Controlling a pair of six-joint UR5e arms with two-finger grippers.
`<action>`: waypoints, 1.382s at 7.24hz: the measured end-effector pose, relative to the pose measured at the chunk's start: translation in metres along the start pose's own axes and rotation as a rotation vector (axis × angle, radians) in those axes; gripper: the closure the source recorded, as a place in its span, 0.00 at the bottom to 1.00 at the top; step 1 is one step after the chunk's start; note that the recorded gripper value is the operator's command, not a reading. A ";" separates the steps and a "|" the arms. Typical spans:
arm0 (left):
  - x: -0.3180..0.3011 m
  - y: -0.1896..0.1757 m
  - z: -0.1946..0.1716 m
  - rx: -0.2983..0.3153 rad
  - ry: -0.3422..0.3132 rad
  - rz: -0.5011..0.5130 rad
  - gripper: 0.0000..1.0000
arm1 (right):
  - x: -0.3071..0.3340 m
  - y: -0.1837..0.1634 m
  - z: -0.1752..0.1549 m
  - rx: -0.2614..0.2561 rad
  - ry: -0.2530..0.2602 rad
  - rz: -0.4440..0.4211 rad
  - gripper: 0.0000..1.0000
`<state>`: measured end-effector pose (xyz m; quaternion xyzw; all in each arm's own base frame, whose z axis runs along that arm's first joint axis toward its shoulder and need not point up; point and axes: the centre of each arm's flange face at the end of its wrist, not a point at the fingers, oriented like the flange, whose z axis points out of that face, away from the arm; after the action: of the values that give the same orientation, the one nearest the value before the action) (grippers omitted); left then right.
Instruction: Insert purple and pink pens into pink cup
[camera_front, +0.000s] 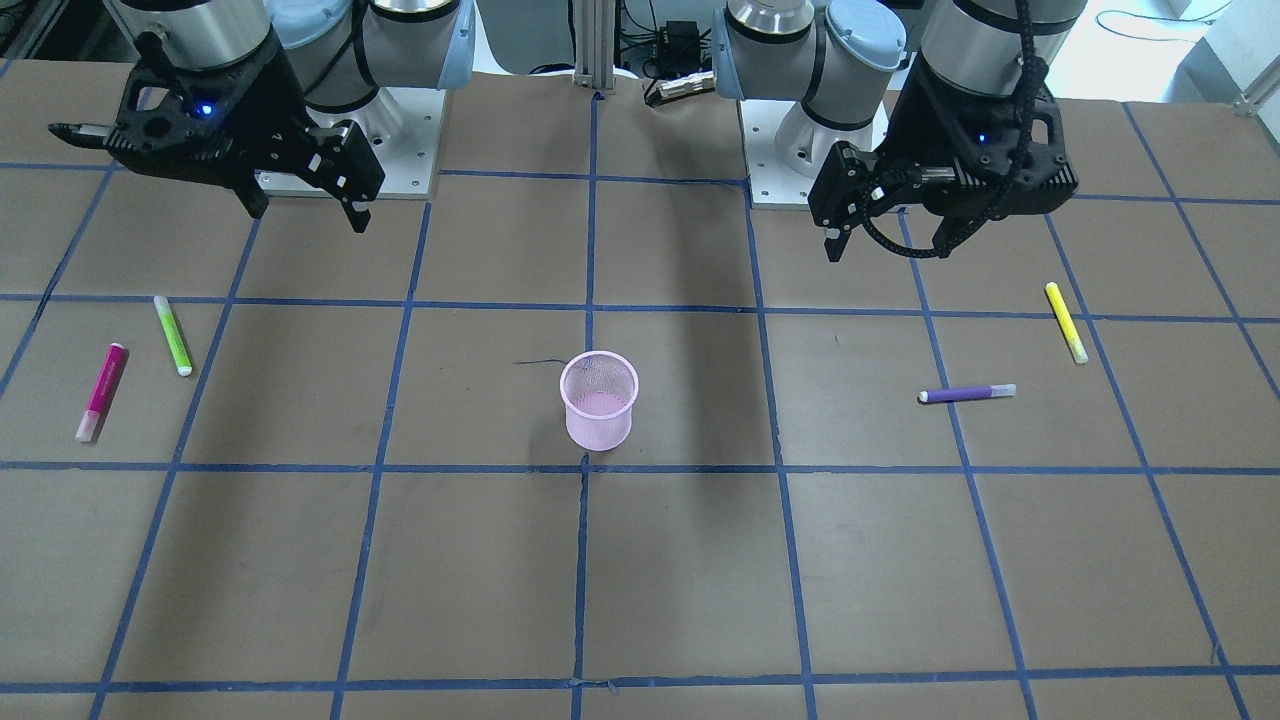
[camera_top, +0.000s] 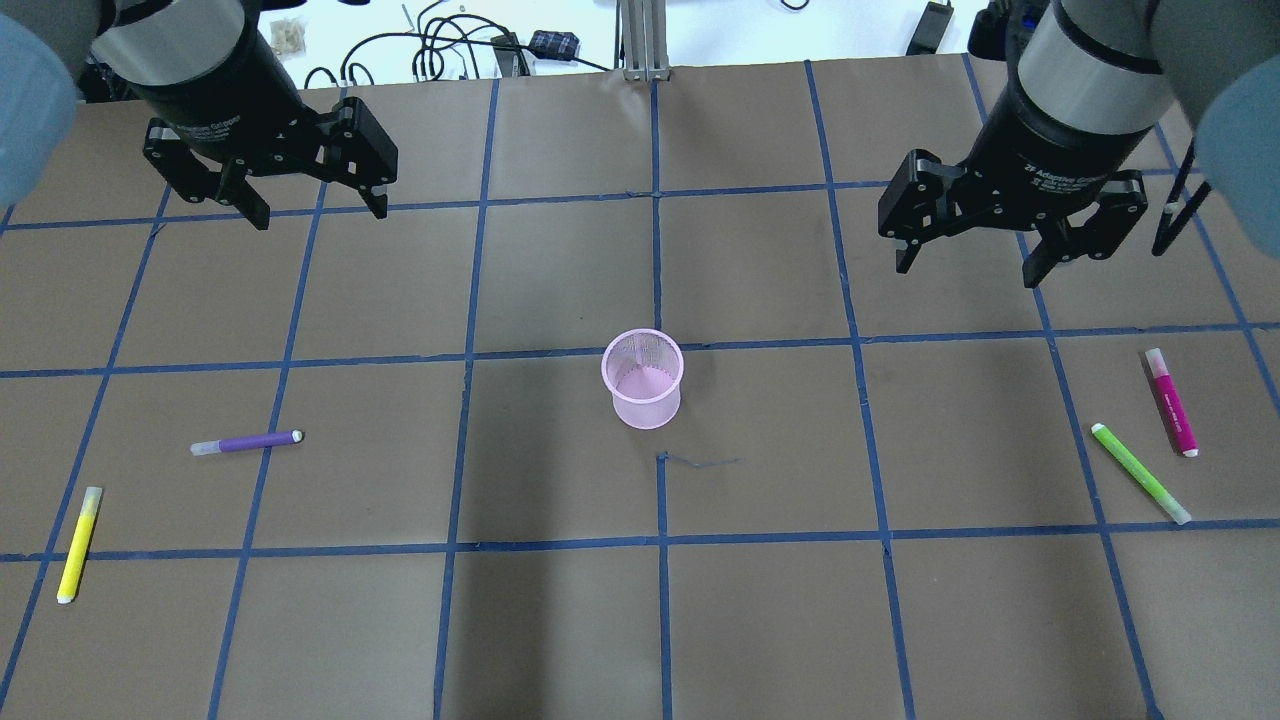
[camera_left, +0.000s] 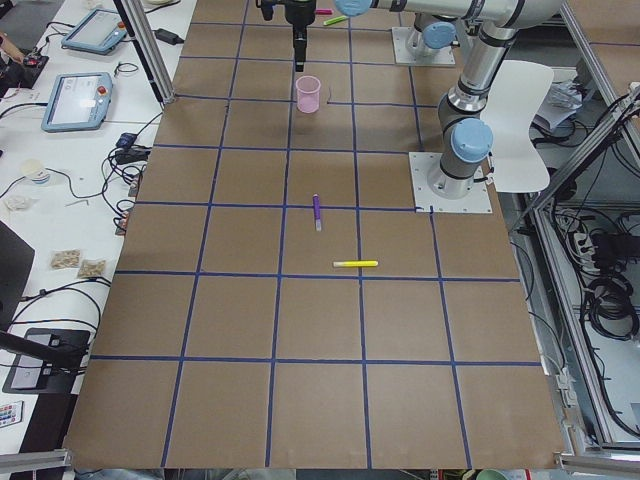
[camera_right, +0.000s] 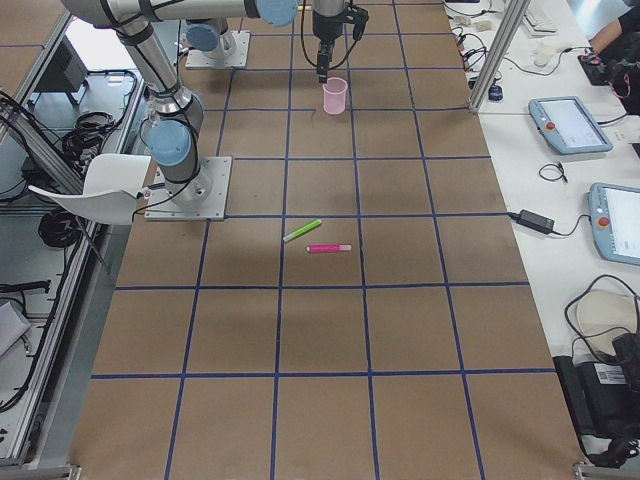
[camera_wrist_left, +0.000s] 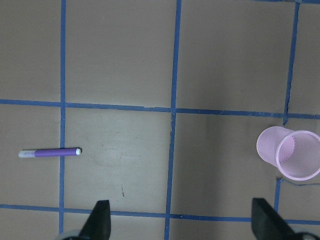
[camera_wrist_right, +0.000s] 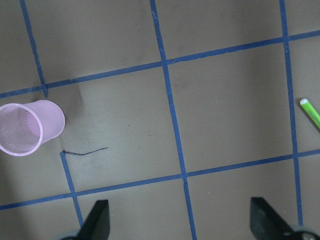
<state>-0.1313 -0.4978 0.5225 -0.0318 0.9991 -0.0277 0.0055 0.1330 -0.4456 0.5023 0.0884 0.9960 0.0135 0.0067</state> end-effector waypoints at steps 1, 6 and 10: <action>0.000 -0.001 -0.002 0.001 0.001 0.000 0.00 | 0.000 0.000 0.000 -0.006 0.002 0.000 0.00; 0.003 0.000 0.010 -0.023 0.003 0.008 0.00 | 0.012 -0.001 0.022 -0.085 0.040 0.004 0.00; 0.001 0.006 0.014 -0.027 0.001 0.039 0.00 | 0.133 -0.055 0.064 -0.118 0.037 0.032 0.00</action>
<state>-0.1327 -0.4929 0.5087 -0.0121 0.9998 -0.0140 0.0052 -0.0071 -0.4748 0.4358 0.1033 0.9919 0.0737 -0.0067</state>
